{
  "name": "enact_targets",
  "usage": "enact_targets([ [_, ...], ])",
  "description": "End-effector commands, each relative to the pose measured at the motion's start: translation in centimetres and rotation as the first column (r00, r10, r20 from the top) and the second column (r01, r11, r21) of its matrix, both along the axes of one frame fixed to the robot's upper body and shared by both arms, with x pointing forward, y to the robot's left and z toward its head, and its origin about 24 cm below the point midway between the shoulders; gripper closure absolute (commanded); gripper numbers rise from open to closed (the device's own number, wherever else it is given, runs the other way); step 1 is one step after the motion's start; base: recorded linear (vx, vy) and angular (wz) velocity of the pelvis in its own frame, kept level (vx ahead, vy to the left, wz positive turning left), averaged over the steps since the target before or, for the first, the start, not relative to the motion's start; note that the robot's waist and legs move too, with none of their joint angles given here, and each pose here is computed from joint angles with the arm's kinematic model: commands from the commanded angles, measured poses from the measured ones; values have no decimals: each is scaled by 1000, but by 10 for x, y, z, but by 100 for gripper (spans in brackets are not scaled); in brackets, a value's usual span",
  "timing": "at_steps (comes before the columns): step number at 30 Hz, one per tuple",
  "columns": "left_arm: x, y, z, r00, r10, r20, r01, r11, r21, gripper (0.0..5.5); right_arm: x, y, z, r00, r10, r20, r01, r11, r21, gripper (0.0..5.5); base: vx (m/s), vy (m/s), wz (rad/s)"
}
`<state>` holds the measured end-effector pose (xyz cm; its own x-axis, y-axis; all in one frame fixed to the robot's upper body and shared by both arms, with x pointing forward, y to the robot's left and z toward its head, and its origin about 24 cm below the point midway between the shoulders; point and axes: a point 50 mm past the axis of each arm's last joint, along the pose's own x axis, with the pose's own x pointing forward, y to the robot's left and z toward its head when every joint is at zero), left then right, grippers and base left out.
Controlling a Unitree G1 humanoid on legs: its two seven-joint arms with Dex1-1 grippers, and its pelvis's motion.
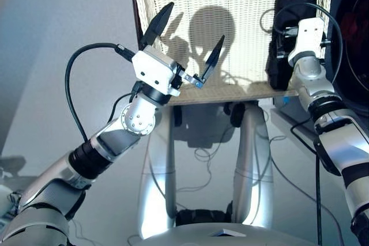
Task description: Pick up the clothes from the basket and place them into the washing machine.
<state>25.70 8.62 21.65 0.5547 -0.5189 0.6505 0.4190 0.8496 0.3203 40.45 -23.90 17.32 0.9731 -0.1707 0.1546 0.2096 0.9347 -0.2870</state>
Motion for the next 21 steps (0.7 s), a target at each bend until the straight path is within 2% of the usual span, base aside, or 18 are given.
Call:
enact_targets([
  [1, -24, -5, 20, 989, -107, 100, 118, 987, -107, 0, -6, -12, -27, 994, -49, -102, 53, 998, 34, 550, 0, 0, 0],
  [14, -23, -1, 15, 993, -95, 71, 103, 988, -111, 0, -8, -13, -27, 997, -45, -66, 50, 996, 77, 550, 5, 1, -4],
  [21, -21, 5, 20, 995, -40, 96, 51, 992, -116, 0, -18, -3, -3, 989, -16, 150, -12, 983, 184, 550, -13, 2, 1],
])
